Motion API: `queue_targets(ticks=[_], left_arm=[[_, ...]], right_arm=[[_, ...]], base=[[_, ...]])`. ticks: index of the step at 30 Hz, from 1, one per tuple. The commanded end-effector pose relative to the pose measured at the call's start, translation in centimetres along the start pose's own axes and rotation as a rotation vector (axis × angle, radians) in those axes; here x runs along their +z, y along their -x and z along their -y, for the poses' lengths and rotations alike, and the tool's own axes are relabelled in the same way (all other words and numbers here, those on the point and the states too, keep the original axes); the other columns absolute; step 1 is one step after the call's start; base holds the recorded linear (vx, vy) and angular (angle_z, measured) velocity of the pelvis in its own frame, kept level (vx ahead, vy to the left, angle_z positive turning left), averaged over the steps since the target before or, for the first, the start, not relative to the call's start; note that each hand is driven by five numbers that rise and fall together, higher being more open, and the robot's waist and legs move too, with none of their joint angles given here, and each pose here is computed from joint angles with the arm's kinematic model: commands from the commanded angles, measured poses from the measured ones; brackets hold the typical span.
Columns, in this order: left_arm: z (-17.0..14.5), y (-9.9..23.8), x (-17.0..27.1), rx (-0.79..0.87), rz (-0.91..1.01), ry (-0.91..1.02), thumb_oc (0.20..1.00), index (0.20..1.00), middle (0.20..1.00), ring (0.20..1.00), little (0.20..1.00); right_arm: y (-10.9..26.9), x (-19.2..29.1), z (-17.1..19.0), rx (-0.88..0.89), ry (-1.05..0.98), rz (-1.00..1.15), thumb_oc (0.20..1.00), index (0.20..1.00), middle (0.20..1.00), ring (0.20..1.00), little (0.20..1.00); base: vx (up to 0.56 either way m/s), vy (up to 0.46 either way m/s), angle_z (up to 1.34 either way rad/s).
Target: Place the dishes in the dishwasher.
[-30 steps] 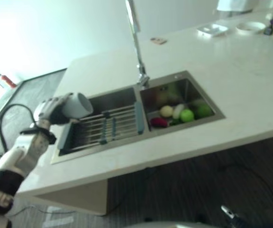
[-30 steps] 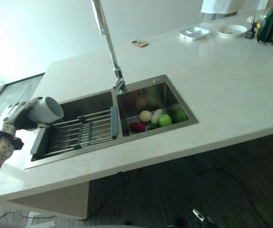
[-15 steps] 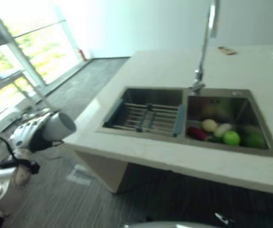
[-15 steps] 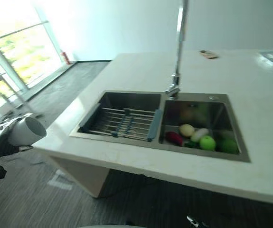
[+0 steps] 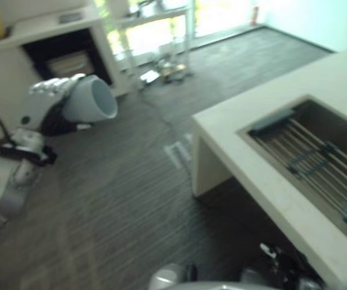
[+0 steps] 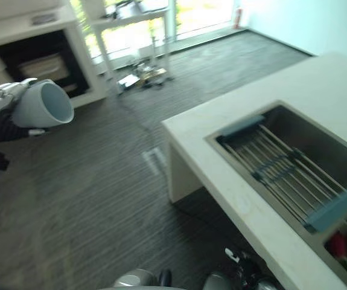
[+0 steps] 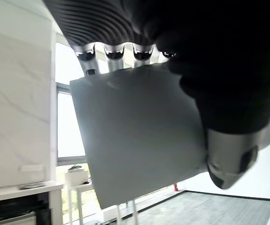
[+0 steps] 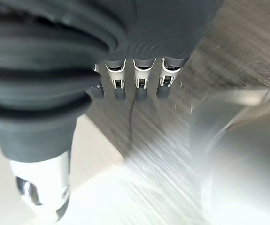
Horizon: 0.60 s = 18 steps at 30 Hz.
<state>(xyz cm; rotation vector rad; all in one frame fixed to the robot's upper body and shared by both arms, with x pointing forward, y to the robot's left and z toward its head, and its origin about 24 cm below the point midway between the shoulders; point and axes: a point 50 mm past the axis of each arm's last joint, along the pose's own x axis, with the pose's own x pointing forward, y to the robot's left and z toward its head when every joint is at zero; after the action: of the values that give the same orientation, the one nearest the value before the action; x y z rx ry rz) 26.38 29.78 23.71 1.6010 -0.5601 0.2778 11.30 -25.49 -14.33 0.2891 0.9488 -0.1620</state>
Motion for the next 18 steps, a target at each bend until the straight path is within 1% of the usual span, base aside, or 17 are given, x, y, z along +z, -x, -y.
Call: queue_targets(ticks=[1,3,5,8,10,13,16,18], left_arm=[[-1.6,-1.2,-0.8,0.09,-0.05,0.041,0.2,0.2,0.2,0.2,0.2],[-1.0,-0.7,-0.4,0.076,-0.037,0.074,0.2,0.2,0.2,0.2,0.2],[-0.5,-0.1,0.5,0.07,-0.014,0.134,0.2,0.2,0.2,0.2,0.2],[-0.1,-0.3,1.5,0.077,0.034,0.179,0.2,0.2,0.2,0.2,0.2],[0.2,-0.7,2.6,0.081,0.079,0.194,0.2,0.2,0.2,0.2,0.2],[0.2,-0.6,3.5,0.062,0.09,0.194,0.2,0.2,0.2,0.2,0.2],[0.1,-0.5,3.8,0.039,0.093,0.195,0.2,0.2,0.2,0.2,0.2],[0.2,-0.9,4.6,0.029,0.121,0.208,0.2,0.2,0.2,0.2,0.2]], right_arm=[[0.2,-0.1,0.4,0.036,0.014,-0.034,1.0,1.0,1.0,1.0,1.0],[-0.2,0.6,-0.1,0.056,0.028,-0.05,1.0,1.0,1.0,1.0,1.0],[-0.5,1.0,-0.4,0.048,0.037,-0.061,1.0,1.0,1.0,1.0,1.0],[-0.5,1.0,-0.1,0.016,-0.006,-0.056,1.0,1.0,1.0,1.0,1.0],[-0.4,0.6,0.1,0.005,-0.029,-0.049,1.0,1.0,1.0,1.0,1.0],[-0.2,0.1,0.3,-0.003,-0.049,-0.052,1.0,1.0,1.0,1.0,1.0],[0.1,-0.4,0.6,-0.008,-0.043,-0.067,1.0,1.0,1.0,1.0,1.0],[0.3,-0.8,1.0,-0.029,-0.049,-0.07,1.0,1.0,1.0,1.0,1.0]], base=[[0.05,-0.301,1.64],[-0.02,-0.23,1.03],[-0.08,-0.184,-0.24],[-0.16,-0.047,0.29],[-0.19,0.035,1.07],[-0.09,0.116,1.28],[-0.05,0.224,0.37],[-0.05,0.389,0.23]])
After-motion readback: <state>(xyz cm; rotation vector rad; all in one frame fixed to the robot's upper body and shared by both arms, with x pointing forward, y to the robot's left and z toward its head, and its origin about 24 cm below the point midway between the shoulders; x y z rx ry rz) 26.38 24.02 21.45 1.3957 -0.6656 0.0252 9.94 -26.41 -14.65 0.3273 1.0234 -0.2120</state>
